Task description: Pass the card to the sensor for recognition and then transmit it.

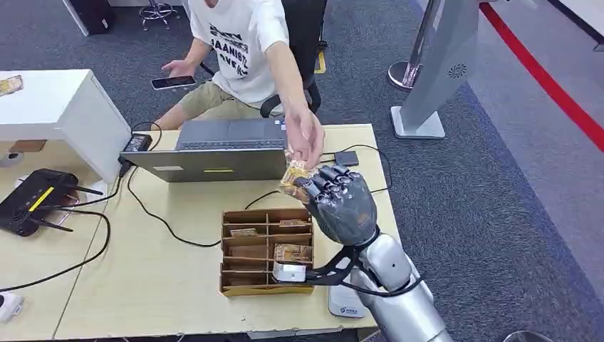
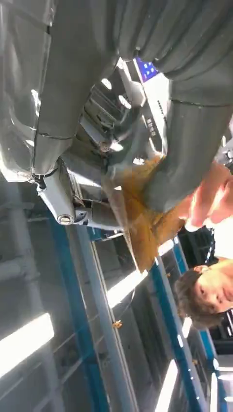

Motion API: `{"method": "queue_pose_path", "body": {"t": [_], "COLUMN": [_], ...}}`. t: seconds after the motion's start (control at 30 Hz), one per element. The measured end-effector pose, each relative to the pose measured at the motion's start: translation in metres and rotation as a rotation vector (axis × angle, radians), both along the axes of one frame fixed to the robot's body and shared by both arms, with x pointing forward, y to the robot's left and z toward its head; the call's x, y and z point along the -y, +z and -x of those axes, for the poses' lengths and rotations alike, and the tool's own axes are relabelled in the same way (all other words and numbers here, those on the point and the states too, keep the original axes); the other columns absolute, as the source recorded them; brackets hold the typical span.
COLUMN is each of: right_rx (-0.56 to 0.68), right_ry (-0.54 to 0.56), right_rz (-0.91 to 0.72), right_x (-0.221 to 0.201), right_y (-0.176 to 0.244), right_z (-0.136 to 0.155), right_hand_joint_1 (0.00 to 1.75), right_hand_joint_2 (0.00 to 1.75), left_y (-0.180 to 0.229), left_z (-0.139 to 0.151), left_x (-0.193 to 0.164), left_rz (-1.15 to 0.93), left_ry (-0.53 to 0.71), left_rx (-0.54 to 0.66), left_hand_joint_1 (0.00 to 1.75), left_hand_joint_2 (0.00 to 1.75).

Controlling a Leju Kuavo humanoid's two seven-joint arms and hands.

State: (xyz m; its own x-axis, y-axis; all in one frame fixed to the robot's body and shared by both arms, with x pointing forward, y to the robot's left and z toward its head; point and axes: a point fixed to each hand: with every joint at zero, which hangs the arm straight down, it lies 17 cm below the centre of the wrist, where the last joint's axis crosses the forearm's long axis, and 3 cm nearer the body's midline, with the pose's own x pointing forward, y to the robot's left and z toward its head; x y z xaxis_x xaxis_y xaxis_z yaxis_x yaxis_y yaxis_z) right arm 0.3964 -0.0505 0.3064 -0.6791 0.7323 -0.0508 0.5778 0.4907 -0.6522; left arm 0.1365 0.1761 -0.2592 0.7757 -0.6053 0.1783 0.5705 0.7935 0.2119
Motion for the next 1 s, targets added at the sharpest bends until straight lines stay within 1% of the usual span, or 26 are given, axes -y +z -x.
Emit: {"method": "queue_pose_path", "body": {"t": [0.13, 0.3, 0.67, 0.9, 1.0], "right_rx": [-0.033, -0.046, -0.074, -0.088, -0.092], "right_ry": [-0.021, -0.009, -0.012, -0.010, 0.018], "right_rz": [0.037, 0.070, 0.117, 0.119, 0.094], "right_x": [-0.010, -0.018, -0.025, -0.025, -0.024], "right_y": [-0.014, -0.024, -0.041, -0.046, -0.043], "right_z": [-0.006, -0.007, -0.011, -0.011, -0.007], "right_hand_joint_1": [0.00, 0.00, 0.00, 0.00, 0.00], "right_hand_joint_2": [1.75, 1.75, 1.75, 1.75, 1.75], "left_y": [0.000, 0.000, 0.000, 0.000, 0.000], "left_z": [-0.001, -0.001, -0.001, -0.001, -0.001], "left_x": [0.000, 0.000, 0.000, 0.000, 0.000], "left_rz": [0.000, 0.000, 0.003, 0.004, 0.004], "left_ry": [0.001, 0.003, 0.008, 0.017, 0.028], "left_rx": [-0.003, -0.003, -0.004, -0.005, -0.004], "left_hand_joint_1": [0.00, 0.00, 0.00, 0.00, 0.00], "left_hand_joint_2": [0.00, 0.00, 0.00, 0.00, 0.00]}}
